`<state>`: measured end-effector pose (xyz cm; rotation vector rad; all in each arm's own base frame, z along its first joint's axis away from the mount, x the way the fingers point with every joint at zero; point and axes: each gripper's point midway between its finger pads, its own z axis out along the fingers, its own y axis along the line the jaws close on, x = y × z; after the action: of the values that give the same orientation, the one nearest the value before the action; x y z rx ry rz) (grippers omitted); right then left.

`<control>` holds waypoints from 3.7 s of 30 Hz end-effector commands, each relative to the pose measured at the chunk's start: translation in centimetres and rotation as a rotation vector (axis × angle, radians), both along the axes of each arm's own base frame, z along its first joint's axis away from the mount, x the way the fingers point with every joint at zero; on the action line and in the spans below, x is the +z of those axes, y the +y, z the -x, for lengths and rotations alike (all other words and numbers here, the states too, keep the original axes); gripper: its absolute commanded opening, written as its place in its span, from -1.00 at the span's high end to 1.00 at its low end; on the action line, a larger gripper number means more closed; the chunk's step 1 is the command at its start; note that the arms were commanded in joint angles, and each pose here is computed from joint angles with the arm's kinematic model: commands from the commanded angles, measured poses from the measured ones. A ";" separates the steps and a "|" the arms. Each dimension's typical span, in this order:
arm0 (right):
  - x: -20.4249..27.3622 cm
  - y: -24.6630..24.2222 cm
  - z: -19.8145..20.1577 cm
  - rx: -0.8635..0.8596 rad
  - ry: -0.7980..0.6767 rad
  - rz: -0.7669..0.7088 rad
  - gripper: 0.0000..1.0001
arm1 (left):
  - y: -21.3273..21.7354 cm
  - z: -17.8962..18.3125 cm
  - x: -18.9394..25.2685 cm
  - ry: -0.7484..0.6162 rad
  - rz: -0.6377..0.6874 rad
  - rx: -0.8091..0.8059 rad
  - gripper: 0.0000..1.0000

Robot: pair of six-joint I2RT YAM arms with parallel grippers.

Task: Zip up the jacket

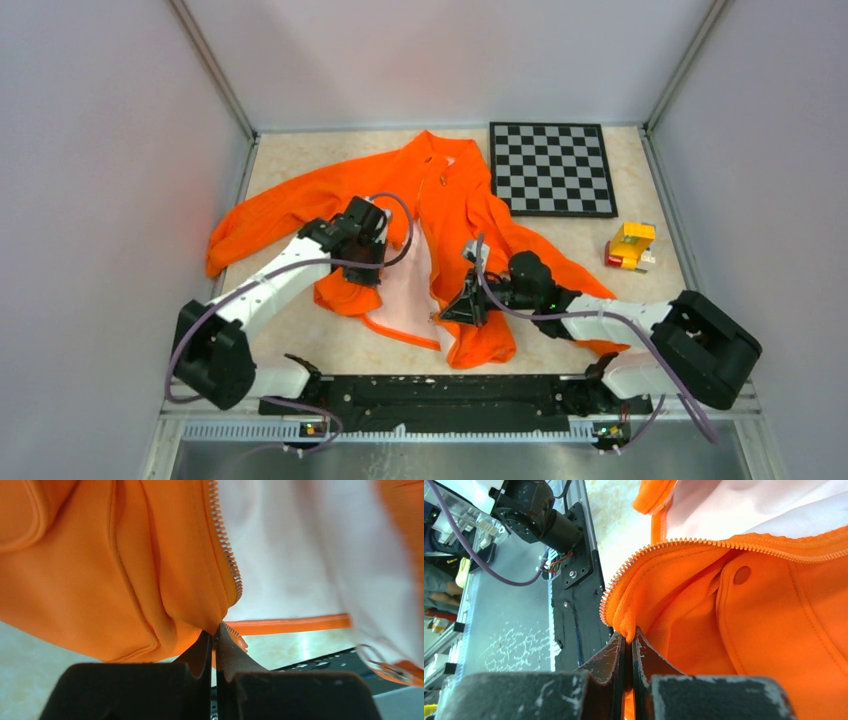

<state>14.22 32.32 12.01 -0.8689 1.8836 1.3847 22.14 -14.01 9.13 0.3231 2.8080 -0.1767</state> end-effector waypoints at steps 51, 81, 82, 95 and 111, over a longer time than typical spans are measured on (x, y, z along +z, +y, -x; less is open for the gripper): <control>4.1 5.4 -2.2 0.242 0.040 -0.389 1.00 | -7.4 2.2 9.9 -0.761 0.577 -0.685 1.00; 2.2 5.2 -1.8 0.251 0.085 -0.345 1.00 | -7.1 2.1 10.1 -0.776 0.563 -0.667 1.00; 2.3 5.2 -1.9 0.246 0.083 -0.347 1.00 | -7.2 2.2 10.2 -0.776 0.568 -0.671 1.00; 3.5 5.2 -2.3 0.226 0.041 -0.374 1.00 | -7.4 2.4 9.8 -0.753 0.577 -0.682 1.00; 4.1 4.8 -2.7 0.214 0.032 -0.395 1.00 | -7.6 2.6 9.4 -0.731 0.584 -0.705 1.00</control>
<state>16.14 37.24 13.19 -0.8429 1.6551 1.8561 19.66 -20.87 17.15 0.9408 1.8142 -0.7802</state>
